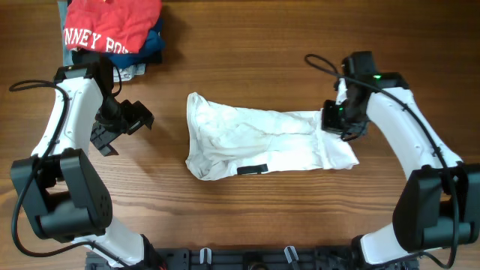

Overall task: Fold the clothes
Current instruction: 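Carry the right end leftward over the strip and lay it down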

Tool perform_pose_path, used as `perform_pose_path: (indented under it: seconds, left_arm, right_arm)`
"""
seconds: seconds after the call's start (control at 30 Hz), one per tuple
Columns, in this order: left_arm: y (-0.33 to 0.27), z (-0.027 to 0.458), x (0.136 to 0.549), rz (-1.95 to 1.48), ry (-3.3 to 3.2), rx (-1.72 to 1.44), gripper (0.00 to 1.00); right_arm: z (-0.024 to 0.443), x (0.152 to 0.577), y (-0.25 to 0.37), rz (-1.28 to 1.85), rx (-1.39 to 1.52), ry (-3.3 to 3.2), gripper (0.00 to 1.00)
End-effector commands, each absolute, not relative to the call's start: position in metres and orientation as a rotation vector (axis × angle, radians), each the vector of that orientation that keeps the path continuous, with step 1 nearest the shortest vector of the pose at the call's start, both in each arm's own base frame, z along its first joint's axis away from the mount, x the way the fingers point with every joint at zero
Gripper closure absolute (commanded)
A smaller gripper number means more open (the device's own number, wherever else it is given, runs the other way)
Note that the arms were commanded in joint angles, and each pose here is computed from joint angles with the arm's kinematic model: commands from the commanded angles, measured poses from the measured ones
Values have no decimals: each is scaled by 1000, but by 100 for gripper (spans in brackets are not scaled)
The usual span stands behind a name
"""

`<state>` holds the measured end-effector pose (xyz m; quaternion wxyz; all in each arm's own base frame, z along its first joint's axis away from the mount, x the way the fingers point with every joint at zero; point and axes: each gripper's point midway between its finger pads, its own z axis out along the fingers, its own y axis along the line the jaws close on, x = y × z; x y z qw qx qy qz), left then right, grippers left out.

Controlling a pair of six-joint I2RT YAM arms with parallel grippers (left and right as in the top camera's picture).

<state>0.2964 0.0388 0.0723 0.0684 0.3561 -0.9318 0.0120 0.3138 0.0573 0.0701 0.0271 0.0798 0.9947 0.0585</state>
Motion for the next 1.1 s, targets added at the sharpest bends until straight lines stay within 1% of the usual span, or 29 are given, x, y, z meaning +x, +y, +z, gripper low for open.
perform_pose_path:
  seconds: [0.0,0.17,0.23,0.27,0.33,0.37,0.4,0.43,0.47,0.5,0.57,0.67,0.7,0.73,0.77,0.87,0.93,1.07]
  left_arm:
    - [37,76,301,59,-2820,1082,0]
    - [37,76,301,59,-2820,1082,0]
    - [37,76,301,59,-2820,1082,0]
    - [37,76,301,59,-2820,1082,0]
    - [37,76,301,59,-2820,1082,0]
    - [37,76,301,58,-2817,1081,0]
    - [37,77,300,57,-2814,1080,0]
    - [37,77,300,56,-2814,1079,0]
    - [37,77,300,56,-2813,1079,0]
    - [37,77,299,55,-2810,1078,0]
    - [37,77,299,55,-2811,1078,0]
    - [37,77,297,53,-2804,1076,0]
    - [37,77,297,52,-2803,1076,0]
    - [37,77,297,54,-2804,1077,0]
    - [37,77,298,55,-2807,1078,0]
    - [37,77,299,56,-2810,1079,0]
    - [37,77,299,56,-2809,1079,0]
    - [37,77,297,54,-2805,1077,0]
  right_arm:
    - [79,314,82,191,245,3049,96]
    - [72,306,112,202,146,3078,95]
    - [70,304,125,215,164,3081,92]
    - [69,305,134,242,169,3075,88]
    - [72,309,158,354,160,3043,86]
    - [74,314,168,386,184,3011,80]
    - [76,320,174,410,199,2980,77]
    - [77,324,176,422,219,2963,76]
    - [78,328,178,432,217,2948,72]
    - [78,328,178,433,215,2945,63]
    - [79,335,176,414,202,2917,56]
    - [87,339,169,431,204,2914,57]
    - [95,336,178,525,103,2921,57]
    - [99,333,187,606,23,2923,55]
    - [97,330,190,616,-30,2925,52]
    - [79,326,192,480,-130,2948,53]
    - [70,320,209,469,-204,2954,52]
    - [40,316,208,232,-119,2997,50]
